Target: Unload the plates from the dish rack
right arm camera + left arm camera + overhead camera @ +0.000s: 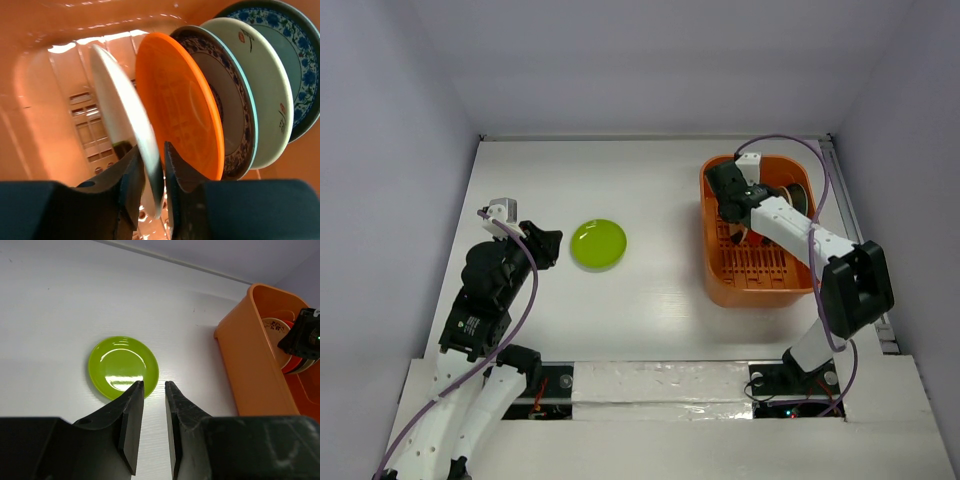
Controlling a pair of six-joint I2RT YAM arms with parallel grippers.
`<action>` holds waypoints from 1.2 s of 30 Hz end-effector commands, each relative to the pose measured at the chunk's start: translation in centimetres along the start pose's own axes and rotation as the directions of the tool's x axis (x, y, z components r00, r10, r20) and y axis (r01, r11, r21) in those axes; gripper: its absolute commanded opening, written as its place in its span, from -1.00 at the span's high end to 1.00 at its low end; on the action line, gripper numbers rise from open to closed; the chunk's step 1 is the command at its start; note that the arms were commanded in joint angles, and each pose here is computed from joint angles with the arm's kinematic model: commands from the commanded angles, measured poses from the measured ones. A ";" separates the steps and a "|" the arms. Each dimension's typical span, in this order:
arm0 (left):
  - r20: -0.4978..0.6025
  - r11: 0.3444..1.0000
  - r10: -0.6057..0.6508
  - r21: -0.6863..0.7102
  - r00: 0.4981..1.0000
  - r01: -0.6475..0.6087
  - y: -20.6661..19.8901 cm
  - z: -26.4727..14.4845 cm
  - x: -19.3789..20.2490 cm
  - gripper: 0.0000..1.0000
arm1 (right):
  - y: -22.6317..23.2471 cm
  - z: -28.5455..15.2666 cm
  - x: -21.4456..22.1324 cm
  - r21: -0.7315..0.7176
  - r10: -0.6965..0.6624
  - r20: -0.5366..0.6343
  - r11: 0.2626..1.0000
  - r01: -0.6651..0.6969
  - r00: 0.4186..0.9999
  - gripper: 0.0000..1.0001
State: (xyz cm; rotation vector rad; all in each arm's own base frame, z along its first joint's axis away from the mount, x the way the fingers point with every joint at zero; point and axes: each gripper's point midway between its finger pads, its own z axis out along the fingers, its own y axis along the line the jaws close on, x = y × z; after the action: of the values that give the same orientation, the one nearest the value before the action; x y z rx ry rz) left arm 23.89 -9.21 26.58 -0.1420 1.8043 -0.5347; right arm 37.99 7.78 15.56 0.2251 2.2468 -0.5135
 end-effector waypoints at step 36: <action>0.040 1.000 -0.008 0.018 0.999 0.007 -0.5 -0.2 -0.8 0.48 | 21.2 -23.1 -11.9 -0.826 0.308 0.117 0.558 -0.079 0.944 1.00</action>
State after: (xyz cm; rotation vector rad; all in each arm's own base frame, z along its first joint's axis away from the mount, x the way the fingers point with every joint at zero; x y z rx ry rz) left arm 23.76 -9.16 26.81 -0.1456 1.7950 -0.5387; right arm 37.38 30.12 32.00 -0.0493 1.9532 0.3091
